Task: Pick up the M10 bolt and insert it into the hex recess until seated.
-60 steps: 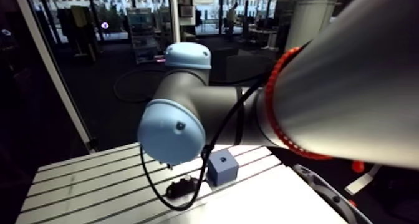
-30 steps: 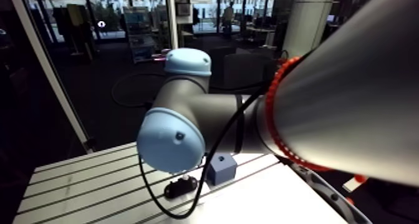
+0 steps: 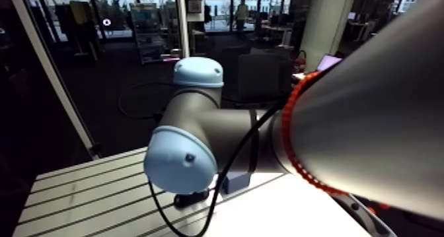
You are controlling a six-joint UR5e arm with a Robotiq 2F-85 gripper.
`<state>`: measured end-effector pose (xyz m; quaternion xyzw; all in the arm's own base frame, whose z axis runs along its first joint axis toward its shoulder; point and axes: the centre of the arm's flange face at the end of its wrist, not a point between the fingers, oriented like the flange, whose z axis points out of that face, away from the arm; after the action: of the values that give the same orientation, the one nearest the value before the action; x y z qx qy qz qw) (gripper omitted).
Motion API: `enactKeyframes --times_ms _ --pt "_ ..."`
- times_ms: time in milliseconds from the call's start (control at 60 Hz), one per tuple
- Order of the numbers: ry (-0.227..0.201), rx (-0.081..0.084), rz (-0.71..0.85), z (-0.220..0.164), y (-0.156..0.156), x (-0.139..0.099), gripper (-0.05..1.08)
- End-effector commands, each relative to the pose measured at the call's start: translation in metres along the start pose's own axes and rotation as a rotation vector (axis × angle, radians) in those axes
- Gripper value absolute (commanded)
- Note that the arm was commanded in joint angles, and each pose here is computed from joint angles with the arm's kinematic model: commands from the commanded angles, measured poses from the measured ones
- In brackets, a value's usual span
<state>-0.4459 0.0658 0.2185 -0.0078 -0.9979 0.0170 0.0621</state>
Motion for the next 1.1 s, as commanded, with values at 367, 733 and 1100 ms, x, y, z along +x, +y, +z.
enactKeyframes --times_ms 367,733,1100 --pt "-0.006 -0.026 -0.016 0.009 -0.002 0.001 0.41" --pt "-0.029 -0.036 -0.055 0.020 -0.018 0.004 0.43" --pt "-0.016 -0.059 -0.059 0.015 -0.014 0.011 0.43"
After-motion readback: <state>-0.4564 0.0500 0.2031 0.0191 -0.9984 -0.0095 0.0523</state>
